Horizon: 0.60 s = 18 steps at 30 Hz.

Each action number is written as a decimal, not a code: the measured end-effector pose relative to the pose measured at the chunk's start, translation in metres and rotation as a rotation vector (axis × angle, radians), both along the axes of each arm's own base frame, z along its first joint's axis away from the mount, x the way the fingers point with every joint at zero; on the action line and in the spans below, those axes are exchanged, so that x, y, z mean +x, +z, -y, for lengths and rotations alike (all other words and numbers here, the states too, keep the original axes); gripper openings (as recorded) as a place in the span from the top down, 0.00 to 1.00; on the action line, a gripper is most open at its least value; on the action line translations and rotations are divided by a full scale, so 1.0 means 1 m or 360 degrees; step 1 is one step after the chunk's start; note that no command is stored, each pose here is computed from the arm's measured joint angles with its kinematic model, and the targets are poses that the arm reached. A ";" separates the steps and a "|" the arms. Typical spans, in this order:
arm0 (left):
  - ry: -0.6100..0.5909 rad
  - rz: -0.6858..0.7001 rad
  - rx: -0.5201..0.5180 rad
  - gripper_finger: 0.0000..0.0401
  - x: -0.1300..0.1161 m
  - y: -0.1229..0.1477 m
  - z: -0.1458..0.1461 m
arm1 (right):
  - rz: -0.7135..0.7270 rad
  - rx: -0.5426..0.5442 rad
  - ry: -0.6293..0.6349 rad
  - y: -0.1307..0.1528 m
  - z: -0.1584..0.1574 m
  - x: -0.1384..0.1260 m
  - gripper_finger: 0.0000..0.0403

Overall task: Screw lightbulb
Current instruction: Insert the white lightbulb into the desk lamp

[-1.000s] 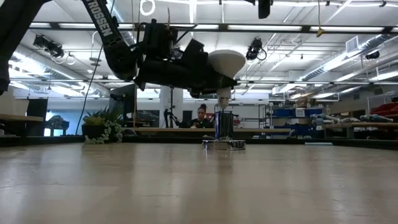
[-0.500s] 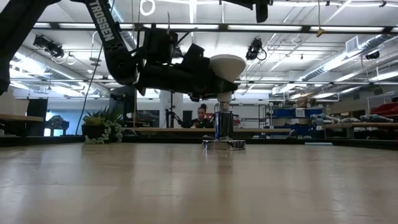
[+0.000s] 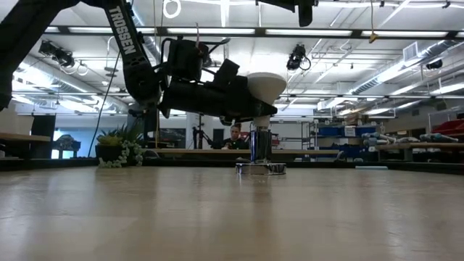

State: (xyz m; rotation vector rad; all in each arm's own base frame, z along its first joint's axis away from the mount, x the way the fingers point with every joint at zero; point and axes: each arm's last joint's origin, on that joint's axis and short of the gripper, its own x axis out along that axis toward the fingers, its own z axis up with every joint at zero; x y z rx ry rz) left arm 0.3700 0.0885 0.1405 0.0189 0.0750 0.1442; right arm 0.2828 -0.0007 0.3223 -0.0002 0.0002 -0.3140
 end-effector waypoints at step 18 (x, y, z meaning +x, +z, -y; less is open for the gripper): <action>0.0007 0.0048 -0.0014 0.60 0.001 -0.007 0.001 | -0.0001 0.0006 0.0001 -0.001 0.000 0.001 0.98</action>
